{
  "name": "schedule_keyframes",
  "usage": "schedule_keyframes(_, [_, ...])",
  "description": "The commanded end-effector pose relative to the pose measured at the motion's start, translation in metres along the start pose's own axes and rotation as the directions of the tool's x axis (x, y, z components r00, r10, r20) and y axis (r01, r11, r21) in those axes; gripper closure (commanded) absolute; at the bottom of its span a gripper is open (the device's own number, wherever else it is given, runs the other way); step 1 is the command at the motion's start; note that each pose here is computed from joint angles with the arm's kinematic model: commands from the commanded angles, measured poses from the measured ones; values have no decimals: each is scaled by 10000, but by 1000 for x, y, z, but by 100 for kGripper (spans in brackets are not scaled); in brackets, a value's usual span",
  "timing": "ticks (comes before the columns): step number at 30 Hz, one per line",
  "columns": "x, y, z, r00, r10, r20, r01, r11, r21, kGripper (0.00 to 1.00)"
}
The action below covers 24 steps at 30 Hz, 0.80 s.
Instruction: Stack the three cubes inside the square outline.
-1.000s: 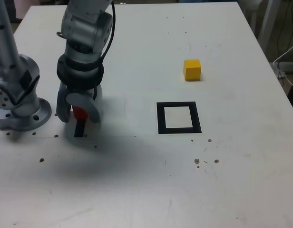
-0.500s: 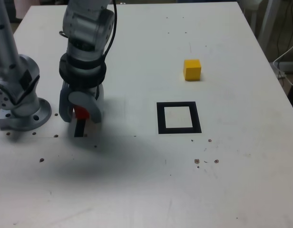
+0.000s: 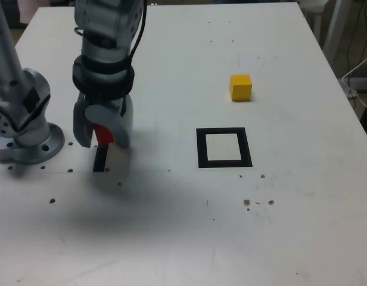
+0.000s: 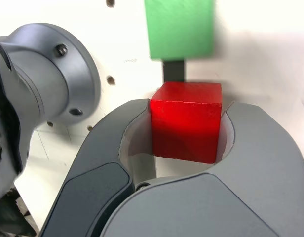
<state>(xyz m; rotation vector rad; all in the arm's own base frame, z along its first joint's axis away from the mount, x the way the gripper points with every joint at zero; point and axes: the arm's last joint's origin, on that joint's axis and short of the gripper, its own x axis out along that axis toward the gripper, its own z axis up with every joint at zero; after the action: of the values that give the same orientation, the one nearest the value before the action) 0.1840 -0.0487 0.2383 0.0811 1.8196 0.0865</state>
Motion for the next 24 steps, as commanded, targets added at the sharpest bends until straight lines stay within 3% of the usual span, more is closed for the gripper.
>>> schedule_keyframes(1, [-13, -6, 3, 9997, -63, 218, 59, 9998, 201, 72])
schedule_keyframes(7, [-45, -25, 16, 9990, -182, 397, 153, 9973, 712, 72])
schedule_keyframes(13, [-60, -41, 39, 9971, -301, 706, 233, 9952, 947, 72])
schedule_keyframes(24, [-80, -58, 89, 9880, -49, 1547, -77, 9967, 807, 72])
